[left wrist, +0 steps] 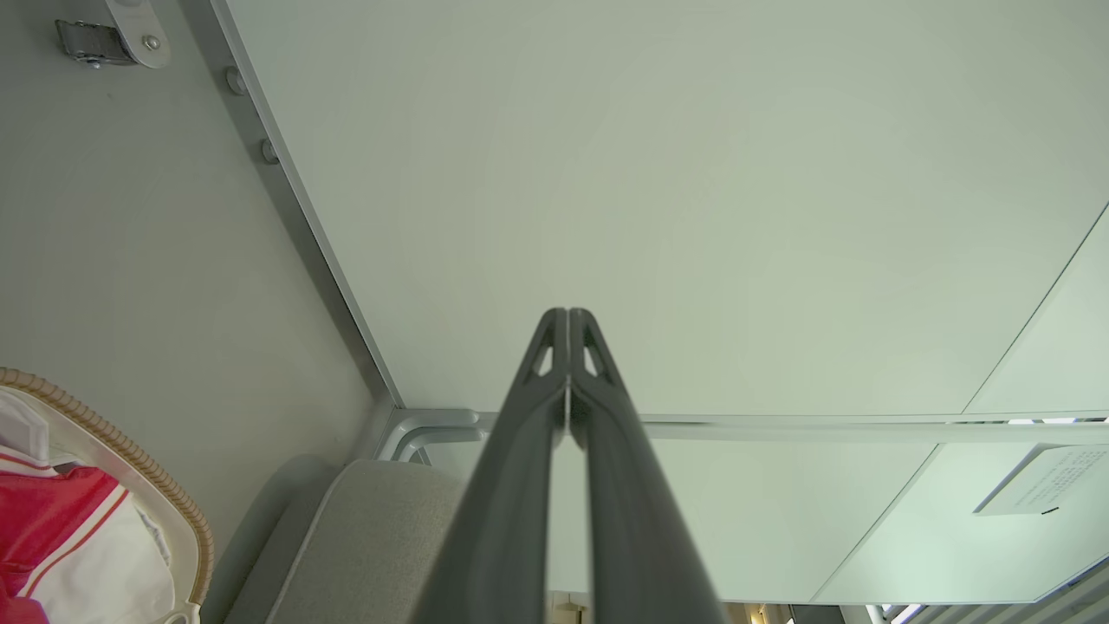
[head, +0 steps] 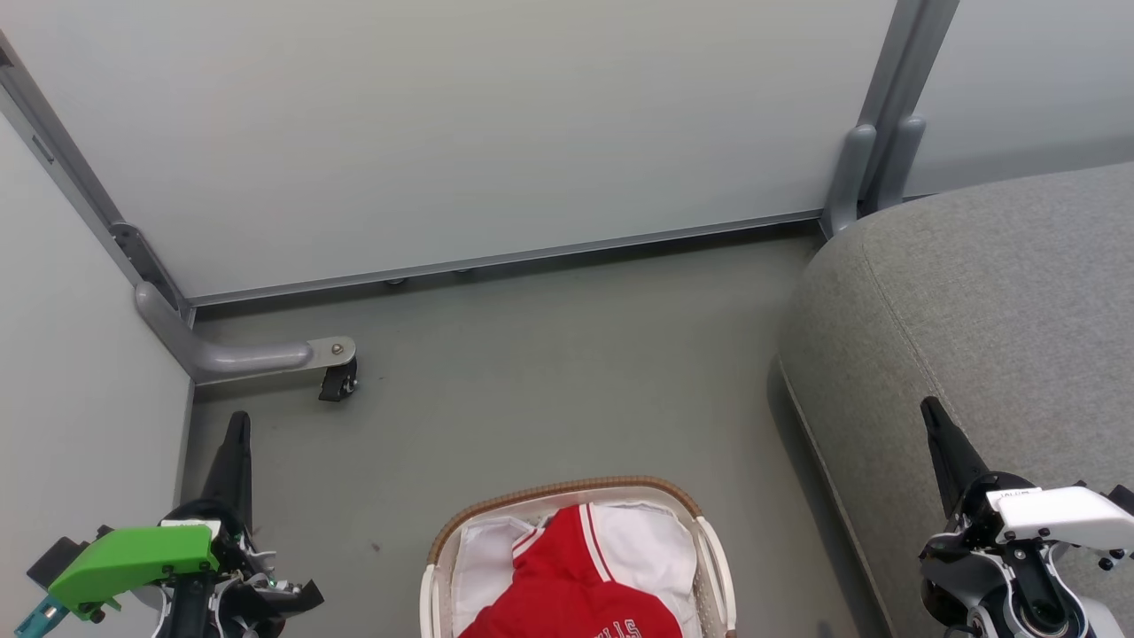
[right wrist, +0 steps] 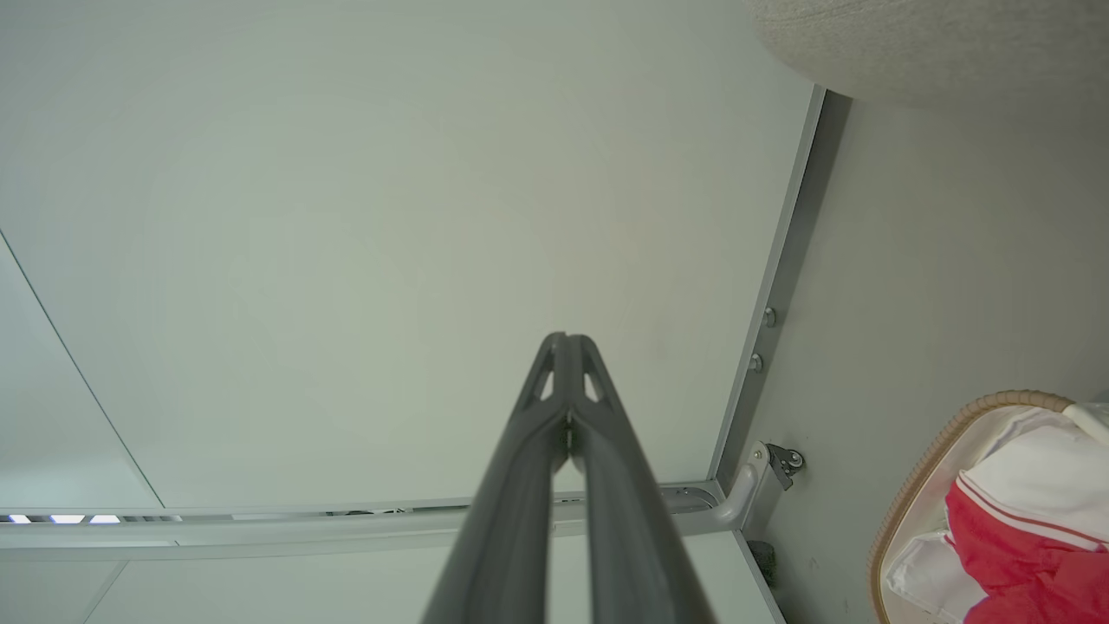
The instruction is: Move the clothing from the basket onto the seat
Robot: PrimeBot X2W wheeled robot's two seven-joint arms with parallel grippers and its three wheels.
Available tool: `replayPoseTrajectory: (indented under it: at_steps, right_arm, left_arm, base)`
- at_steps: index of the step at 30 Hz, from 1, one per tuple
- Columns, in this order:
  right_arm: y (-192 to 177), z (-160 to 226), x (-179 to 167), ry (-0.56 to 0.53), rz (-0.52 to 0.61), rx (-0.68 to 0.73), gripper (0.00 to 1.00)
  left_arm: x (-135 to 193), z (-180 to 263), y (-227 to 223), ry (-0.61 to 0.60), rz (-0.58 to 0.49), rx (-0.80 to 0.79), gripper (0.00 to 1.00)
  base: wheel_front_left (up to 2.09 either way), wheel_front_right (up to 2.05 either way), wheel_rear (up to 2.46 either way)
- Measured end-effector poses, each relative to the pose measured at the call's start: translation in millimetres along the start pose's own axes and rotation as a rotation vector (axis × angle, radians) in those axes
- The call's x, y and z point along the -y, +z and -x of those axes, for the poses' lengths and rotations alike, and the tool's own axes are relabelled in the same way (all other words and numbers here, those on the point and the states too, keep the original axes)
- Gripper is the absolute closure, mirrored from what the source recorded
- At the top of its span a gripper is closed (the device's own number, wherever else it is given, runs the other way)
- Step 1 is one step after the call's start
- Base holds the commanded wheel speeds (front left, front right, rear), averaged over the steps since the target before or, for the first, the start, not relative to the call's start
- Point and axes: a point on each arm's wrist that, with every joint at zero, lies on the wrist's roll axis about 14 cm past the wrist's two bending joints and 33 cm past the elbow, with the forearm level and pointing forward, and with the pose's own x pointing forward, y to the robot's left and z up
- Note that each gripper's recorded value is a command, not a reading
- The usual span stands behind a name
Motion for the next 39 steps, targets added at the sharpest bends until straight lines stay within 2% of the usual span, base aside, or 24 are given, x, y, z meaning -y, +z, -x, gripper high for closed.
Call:
replayPoseTrajectory:
  at_steps: [39]
  right_arm:
    - [0.0, 0.0, 0.0, 0.000, 0.000, 0.000, 1.00]
  left_arm:
    - [0.0, 0.0, 0.0, 0.000, 0.000, 0.000, 1.00]
  base:
    - [0.00, 0.00, 0.00]
